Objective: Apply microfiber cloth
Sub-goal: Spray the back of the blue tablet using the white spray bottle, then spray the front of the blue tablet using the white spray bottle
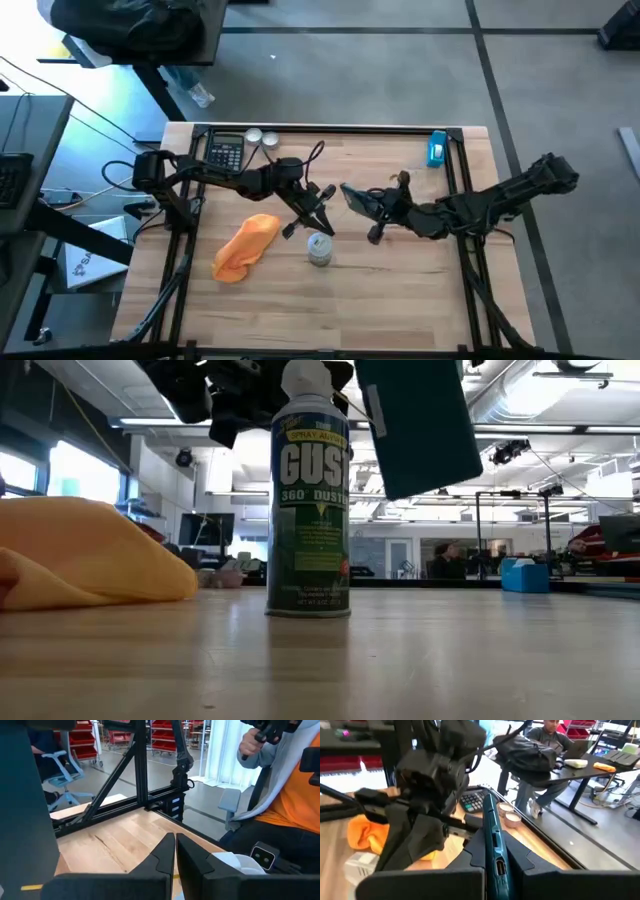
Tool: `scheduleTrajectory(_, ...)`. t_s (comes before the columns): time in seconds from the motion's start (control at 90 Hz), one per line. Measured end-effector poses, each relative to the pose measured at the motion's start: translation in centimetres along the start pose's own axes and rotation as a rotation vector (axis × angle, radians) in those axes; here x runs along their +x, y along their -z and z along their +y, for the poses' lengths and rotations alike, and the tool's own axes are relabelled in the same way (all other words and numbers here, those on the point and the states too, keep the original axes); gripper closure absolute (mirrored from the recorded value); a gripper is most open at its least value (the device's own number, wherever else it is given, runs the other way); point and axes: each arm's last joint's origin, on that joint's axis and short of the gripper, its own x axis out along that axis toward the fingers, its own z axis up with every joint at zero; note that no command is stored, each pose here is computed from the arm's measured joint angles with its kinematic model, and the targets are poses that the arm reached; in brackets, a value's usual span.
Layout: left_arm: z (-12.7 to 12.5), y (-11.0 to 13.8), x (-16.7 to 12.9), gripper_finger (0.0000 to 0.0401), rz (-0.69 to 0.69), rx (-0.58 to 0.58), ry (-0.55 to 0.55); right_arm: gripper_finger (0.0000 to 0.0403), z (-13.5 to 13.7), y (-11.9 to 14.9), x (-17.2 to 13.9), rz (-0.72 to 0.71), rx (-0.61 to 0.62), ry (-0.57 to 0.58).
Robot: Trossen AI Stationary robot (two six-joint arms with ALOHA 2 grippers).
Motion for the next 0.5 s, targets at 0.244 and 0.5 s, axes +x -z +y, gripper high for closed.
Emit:
scheduleTrajectory(0.244, 0.0, 0.0, 0.0, 0.0401, 0.001, -0.001, 0.0, 0.0402, 0.0, 0.7, 0.1, 0.043, -0.076, 0.015)
scheduleTrajectory(0.5, 0.0, 0.0, 0.0, 0.0401, -0.001, 0.001, 0.0, 0.0402, -0.3, 2.1, 0.2, 0.144, -0.46, 0.087)
